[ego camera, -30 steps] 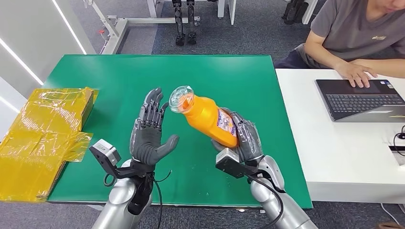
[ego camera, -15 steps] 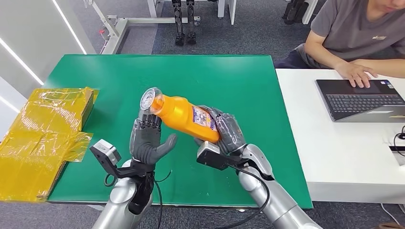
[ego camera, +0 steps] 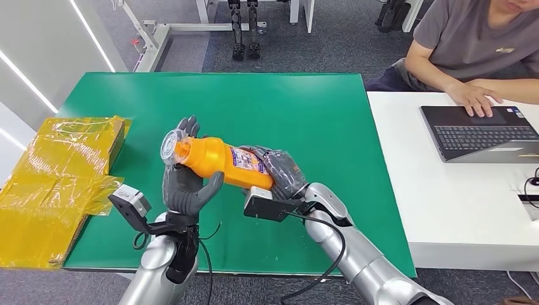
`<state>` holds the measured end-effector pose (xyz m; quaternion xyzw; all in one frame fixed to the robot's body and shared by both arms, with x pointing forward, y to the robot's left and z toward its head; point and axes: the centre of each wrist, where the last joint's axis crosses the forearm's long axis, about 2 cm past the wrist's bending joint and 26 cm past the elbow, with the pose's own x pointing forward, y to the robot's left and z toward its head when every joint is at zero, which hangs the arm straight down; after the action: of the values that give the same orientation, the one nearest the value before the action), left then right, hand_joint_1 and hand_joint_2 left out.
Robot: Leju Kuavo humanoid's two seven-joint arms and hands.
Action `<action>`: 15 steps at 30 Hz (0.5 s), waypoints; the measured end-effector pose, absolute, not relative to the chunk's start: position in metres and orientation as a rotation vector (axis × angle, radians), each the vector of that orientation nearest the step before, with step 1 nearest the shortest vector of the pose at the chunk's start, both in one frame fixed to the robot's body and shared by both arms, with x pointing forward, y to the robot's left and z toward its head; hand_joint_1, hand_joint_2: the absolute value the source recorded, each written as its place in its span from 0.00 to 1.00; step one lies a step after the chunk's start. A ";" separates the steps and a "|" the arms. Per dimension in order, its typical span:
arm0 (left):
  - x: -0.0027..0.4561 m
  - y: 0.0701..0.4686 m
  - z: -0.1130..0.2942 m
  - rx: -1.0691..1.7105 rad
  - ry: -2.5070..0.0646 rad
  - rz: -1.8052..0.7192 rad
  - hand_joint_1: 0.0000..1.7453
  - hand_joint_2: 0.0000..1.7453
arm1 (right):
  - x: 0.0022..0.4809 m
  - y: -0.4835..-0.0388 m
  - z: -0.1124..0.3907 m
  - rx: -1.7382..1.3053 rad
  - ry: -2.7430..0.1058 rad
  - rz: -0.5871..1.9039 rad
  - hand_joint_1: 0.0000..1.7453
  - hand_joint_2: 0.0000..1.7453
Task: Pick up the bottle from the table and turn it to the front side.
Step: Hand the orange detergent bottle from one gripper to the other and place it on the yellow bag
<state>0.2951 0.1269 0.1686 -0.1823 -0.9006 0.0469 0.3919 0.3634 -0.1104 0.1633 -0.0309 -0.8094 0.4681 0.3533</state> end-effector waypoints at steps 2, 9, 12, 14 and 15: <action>0.296 0.128 0.169 -0.459 -2.288 0.123 0.00 1.00 | 0.365 -0.108 0.164 -0.054 -2.097 1.229 1.00 1.00; 0.297 0.131 0.168 -0.449 -2.286 0.142 0.00 1.00 | 0.364 -0.101 0.163 -0.007 -2.111 1.287 1.00 1.00; 0.297 0.131 0.168 -0.445 -2.285 0.145 0.00 1.00 | 0.362 -0.099 0.162 0.009 -2.099 1.309 1.00 1.00; 0.297 0.131 0.167 -0.440 -2.283 0.146 0.00 1.00 | 0.361 -0.098 0.161 0.022 -2.087 1.321 1.00 1.00; 0.297 0.131 0.167 -0.438 -2.282 0.146 0.00 1.00 | 0.361 -0.097 0.160 0.029 -2.080 1.327 1.00 1.00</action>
<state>0.2974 0.1313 0.1669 -0.1729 -0.9001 0.0575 0.3957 0.3607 -0.0974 0.1604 0.0112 -0.7956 0.5075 0.3305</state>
